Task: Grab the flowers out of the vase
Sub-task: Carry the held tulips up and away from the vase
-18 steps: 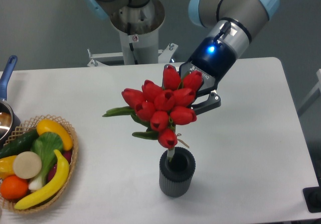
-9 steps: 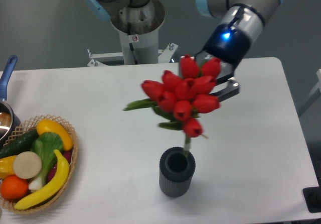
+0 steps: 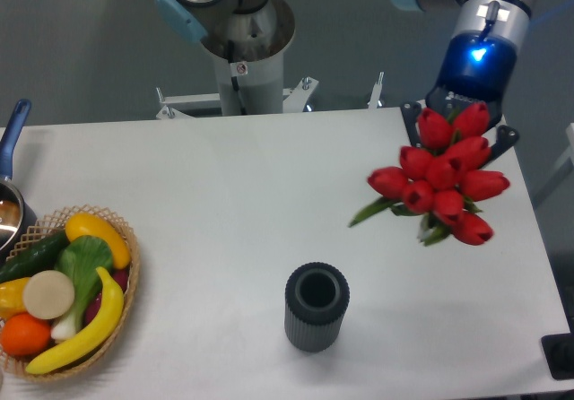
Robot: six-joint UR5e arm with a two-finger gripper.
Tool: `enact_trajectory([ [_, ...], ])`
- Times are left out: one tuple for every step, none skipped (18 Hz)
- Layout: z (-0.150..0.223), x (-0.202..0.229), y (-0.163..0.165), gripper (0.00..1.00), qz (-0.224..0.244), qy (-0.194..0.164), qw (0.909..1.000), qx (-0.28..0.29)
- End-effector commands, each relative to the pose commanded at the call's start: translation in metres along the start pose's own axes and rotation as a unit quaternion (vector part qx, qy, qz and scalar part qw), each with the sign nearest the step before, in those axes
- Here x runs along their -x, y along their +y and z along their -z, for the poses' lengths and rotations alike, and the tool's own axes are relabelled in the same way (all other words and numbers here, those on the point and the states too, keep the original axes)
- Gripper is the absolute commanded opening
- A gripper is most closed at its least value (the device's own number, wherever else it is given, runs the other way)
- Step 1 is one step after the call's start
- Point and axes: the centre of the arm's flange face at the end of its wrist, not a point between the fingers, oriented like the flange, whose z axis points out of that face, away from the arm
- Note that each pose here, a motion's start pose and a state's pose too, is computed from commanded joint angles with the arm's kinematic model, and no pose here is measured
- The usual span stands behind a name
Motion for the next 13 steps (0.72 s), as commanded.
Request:
enact_trajectory([
  [-0.003, -0.002, 0.008, 0.15, 0.003, -0.007, 0.9996, 0.026],
  [-0.004, -0.004, 0.014, 0.15, 0.005, -0.014, 0.9988, 0.047],
  [-0.006, -0.003, 0.019, 0.15, 0.007, -0.02, 0.9977, 0.064],
  [-0.007, -0.005, 0.023, 0.15, 0.007, -0.026, 0.9961, 0.084],
  [-0.01, -0.01, 0.026, 0.15, 0.006, -0.031, 0.994, 0.105],
  [-0.016, -0.016, 0.026, 0.15, 0.001, -0.034, 0.9917, 0.124],
  [-0.023, -0.023, 0.03, 0.15, -0.001, -0.033, 0.9888, 0.145],
  [-0.03, -0.029, 0.034, 0.15, -0.001, -0.031, 0.9858, 0.165],
  [-0.036, -0.035, 0.037, 0.15, -0.003, -0.029, 0.9828, 0.182],
  [-0.04, -0.039, 0.041, 0.15, -0.006, -0.026, 0.9793, 0.201],
  [-0.043, -0.044, 0.043, 0.15, -0.011, -0.023, 0.9758, 0.217],
  [-0.049, -0.051, 0.044, 0.15, -0.017, -0.013, 0.9715, 0.236],
  [-0.052, -0.055, 0.045, 0.15, -0.025, -0.007, 0.9664, 0.256],
])
